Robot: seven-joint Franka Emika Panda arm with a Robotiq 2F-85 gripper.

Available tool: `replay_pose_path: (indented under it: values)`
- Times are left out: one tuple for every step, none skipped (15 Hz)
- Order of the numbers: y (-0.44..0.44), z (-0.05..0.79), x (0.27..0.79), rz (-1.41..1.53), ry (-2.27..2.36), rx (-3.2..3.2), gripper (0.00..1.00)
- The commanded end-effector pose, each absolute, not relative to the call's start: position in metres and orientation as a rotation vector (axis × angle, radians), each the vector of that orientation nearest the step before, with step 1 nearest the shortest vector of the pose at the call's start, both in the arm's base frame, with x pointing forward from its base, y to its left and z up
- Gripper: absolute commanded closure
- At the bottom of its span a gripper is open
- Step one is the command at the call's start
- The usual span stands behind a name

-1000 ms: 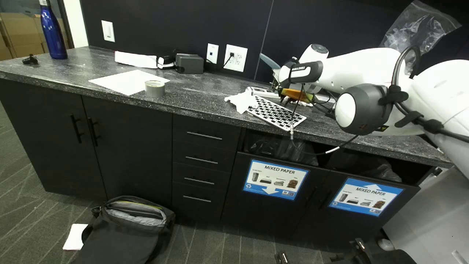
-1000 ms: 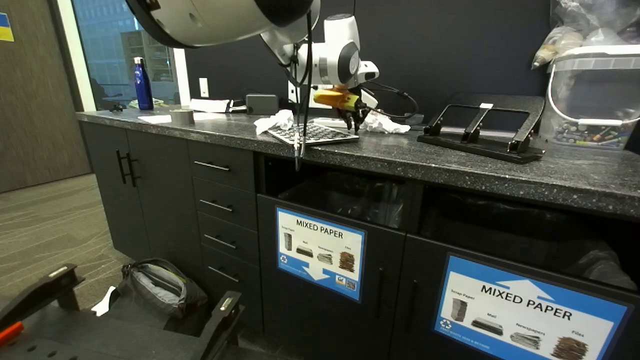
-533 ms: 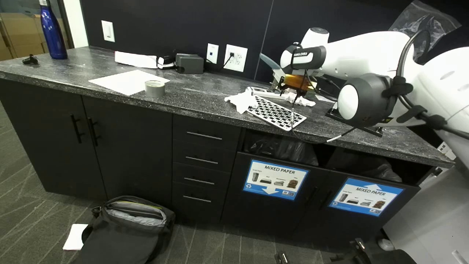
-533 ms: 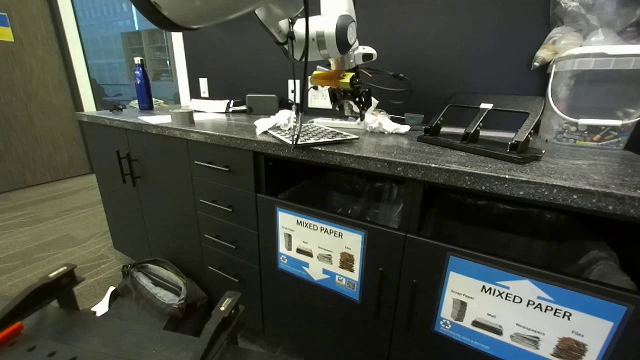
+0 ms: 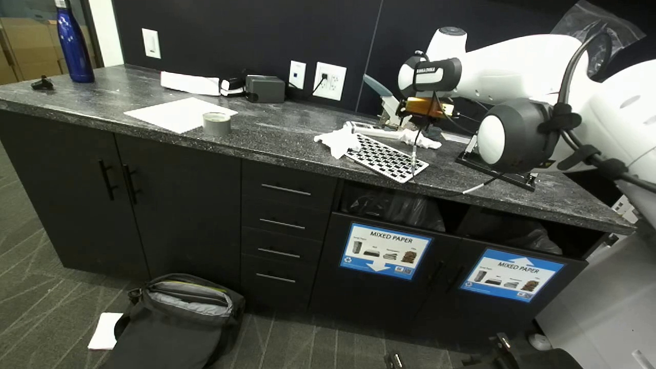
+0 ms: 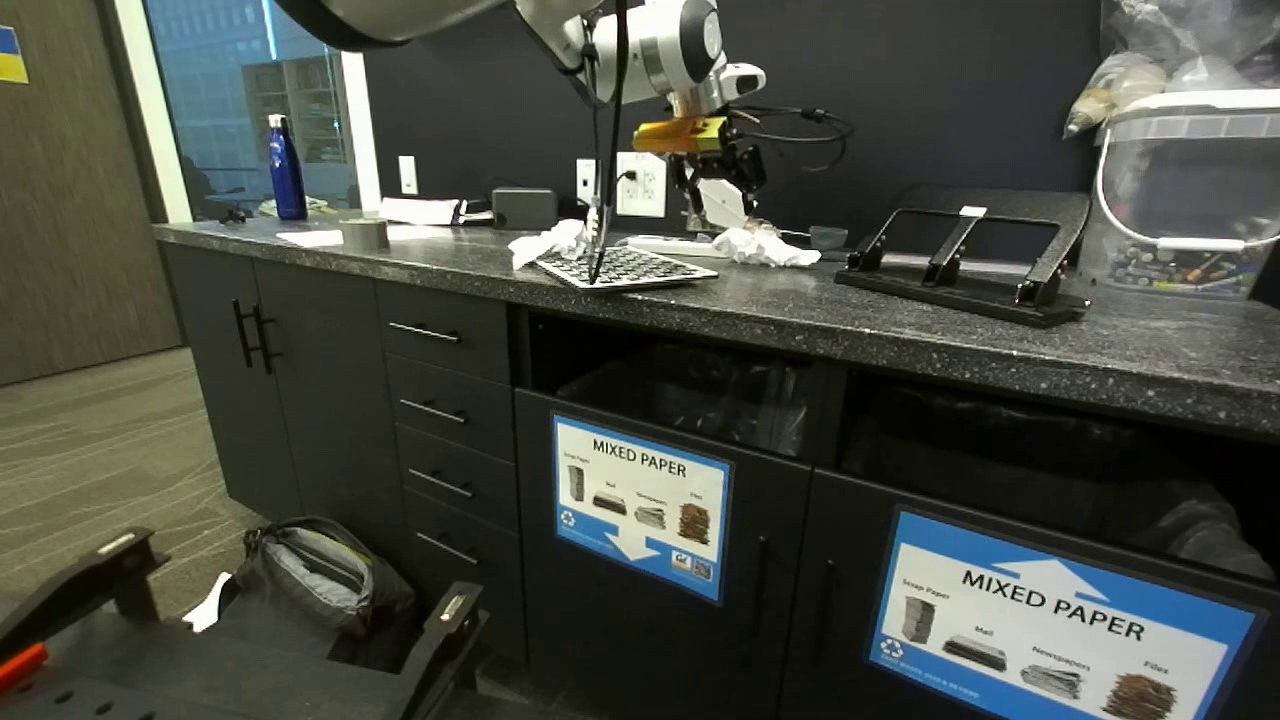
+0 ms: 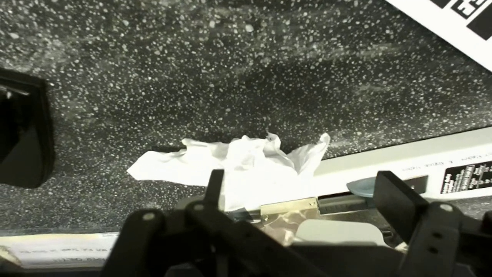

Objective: Put all the white pieces of paper in the left bin

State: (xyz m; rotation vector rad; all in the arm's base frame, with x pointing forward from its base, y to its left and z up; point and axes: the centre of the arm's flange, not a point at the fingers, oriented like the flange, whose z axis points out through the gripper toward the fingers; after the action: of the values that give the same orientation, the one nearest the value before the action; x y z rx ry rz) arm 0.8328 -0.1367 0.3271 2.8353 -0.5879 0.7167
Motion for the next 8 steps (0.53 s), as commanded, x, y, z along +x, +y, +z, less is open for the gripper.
replay_pose_path:
  values:
    - [-0.172,0.305,0.867,0.802,-0.578,2.816,0.00]
    - [-0.180,0.297,0.869,0.806,-0.567,2.814,0.00]
    - [-0.187,0.289,0.870,0.831,-0.582,2.814,0.00]
    - [-0.194,0.285,0.871,0.855,-0.579,2.815,0.00]
    - [-0.200,0.282,0.871,0.873,-0.573,2.820,0.00]
    - [-0.203,0.279,0.869,0.900,-0.563,2.819,0.00]
    - [-0.206,0.279,0.869,0.927,-0.556,2.820,0.00]
    - [-0.208,0.280,0.869,0.950,-0.540,2.820,0.00]
